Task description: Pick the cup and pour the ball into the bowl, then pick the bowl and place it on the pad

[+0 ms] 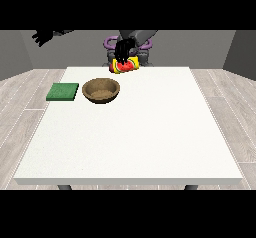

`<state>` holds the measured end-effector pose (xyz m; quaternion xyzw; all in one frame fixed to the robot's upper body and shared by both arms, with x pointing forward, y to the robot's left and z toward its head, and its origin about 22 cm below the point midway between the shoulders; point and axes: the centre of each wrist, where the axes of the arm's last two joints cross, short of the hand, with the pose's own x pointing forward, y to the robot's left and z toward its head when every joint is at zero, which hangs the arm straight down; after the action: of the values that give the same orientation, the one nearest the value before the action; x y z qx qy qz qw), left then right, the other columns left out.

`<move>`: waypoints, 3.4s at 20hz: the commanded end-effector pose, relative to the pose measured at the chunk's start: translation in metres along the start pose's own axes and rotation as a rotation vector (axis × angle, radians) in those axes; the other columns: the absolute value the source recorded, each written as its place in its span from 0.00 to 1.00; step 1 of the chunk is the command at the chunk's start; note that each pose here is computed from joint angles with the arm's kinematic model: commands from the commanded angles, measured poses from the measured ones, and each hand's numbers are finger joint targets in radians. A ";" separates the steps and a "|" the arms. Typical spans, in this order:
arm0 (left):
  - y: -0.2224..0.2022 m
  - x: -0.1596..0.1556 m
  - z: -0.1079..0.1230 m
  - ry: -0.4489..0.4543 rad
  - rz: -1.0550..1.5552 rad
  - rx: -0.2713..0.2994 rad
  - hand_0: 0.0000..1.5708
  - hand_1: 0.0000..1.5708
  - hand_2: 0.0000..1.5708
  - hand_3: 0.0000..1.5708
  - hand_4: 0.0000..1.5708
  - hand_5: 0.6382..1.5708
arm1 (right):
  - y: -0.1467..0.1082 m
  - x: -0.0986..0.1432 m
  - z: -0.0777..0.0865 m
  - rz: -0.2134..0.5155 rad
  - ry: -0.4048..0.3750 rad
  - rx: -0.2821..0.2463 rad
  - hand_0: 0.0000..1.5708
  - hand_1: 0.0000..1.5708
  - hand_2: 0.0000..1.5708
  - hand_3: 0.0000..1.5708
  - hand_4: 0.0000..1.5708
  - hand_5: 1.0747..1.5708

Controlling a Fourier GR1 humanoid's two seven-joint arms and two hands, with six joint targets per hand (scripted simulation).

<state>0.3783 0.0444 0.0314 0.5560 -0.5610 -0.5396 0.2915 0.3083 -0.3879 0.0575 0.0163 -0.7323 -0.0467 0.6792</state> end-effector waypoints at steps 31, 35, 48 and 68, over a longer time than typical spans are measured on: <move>0.002 -0.060 0.011 0.011 0.133 0.045 0.05 0.05 0.89 1.00 0.51 0.99 | -0.010 -0.006 0.008 -0.005 0.062 -0.162 0.00 0.00 0.00 0.20 0.33 1.00; -0.035 -0.061 0.051 0.093 0.436 -0.047 0.00 0.00 1.00 0.76 0.64 0.96 | -0.005 -0.009 0.010 -0.033 0.045 -0.172 0.00 0.00 0.00 0.00 0.36 0.99; -0.019 -0.047 0.108 0.130 1.558 0.116 0.00 0.00 0.00 0.00 0.57 0.88 | 0.058 0.013 -0.030 -0.080 -0.128 -0.121 0.00 0.00 0.00 0.00 0.35 0.99; 0.012 -0.065 0.117 0.005 1.582 0.148 0.00 0.00 0.00 0.00 0.61 0.85 | 0.053 -0.115 -0.015 -0.067 -0.047 -0.187 0.00 0.00 0.00 0.00 0.21 1.00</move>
<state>0.2764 0.1451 0.0147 0.0034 -0.8175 -0.1356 0.5597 0.3353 -0.3372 -0.0339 -0.0239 -0.7374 -0.1392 0.6605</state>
